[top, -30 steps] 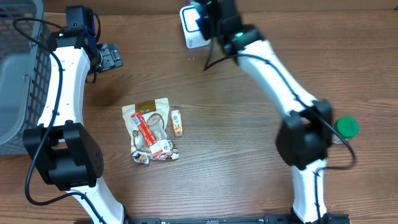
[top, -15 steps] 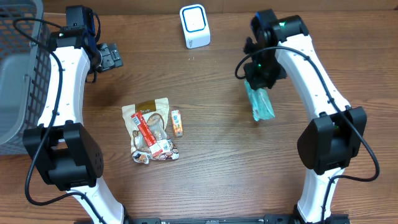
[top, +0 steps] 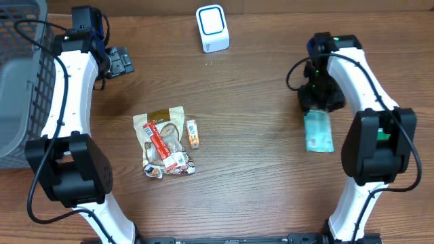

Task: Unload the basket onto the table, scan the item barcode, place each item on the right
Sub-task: 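Carry the teal pack right and lower it near the bottle, then release the pack and move the right gripper left above the snacks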

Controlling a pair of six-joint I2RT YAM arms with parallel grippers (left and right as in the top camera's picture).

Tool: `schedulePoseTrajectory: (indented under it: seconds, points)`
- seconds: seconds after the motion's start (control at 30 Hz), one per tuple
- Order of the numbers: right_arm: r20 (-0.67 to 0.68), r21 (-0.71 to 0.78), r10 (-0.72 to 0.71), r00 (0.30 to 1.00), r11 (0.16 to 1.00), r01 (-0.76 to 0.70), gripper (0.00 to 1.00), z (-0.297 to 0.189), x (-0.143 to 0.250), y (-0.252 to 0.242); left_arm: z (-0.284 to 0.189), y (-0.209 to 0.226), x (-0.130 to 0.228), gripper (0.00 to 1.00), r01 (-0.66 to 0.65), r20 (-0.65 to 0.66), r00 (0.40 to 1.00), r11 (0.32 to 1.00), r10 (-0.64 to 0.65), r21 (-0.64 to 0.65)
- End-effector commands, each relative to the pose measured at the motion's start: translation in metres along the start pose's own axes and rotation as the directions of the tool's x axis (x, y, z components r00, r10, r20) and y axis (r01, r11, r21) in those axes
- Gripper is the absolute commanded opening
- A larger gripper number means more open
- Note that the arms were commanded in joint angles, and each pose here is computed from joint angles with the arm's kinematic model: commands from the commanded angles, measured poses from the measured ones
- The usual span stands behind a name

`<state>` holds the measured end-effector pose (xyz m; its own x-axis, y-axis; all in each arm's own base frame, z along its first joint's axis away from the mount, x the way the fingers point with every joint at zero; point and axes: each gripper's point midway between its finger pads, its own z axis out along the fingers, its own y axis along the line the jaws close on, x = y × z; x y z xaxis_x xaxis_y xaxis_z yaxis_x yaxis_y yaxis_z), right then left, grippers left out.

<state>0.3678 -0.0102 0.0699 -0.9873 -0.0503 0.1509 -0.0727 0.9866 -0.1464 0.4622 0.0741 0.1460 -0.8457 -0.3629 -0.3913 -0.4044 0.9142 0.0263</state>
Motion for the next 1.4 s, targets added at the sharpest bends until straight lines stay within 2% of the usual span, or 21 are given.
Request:
schedulePoseTrajectory:
  seconds: [0.0,0.1,0.27,0.37,0.5,0.8,1.37]
  points:
    - [0.026,0.039,0.029,0.999,0.999,-0.03,0.8,0.0,-0.005,-0.015,-0.007,0.001,-0.005,1.0,-0.005,0.019,1.0,1.0,0.005,0.01]
    - [0.052,-0.017,0.081,0.995,0.997,-0.08,0.8,-0.001,-0.011,-0.003,-0.007,0.001,-0.004,1.0,-0.005,0.018,1.0,1.0,0.005,0.009]
    - [0.062,-0.321,0.043,0.997,0.947,-0.021,1.0,-0.014,-0.016,0.072,-0.007,0.001,-0.005,1.0,-0.005,0.019,1.0,1.0,0.005,0.009]
    - [0.075,-0.481,0.0,0.997,0.876,0.036,1.0,-0.029,-0.016,0.119,-0.007,0.001,-0.005,1.0,-0.005,0.019,1.0,1.0,0.004,0.009]
    - [0.111,-0.585,-0.028,0.993,0.806,0.088,1.0,-0.046,-0.018,0.168,-0.007,0.001,-0.005,1.0,-0.005,0.019,1.0,1.0,0.004,0.009]
    - [0.179,-0.575,-0.124,0.976,0.792,0.206,1.0,-0.052,-0.013,0.211,-0.007,0.001,-0.005,1.0,-0.005,0.019,1.0,1.0,0.004,0.009]
    - [0.267,-0.572,-0.114,0.957,0.78,0.253,1.0,-0.058,-0.031,0.217,-0.007,0.001,-0.005,1.0,-0.005,0.019,1.0,1.0,0.004,0.009]
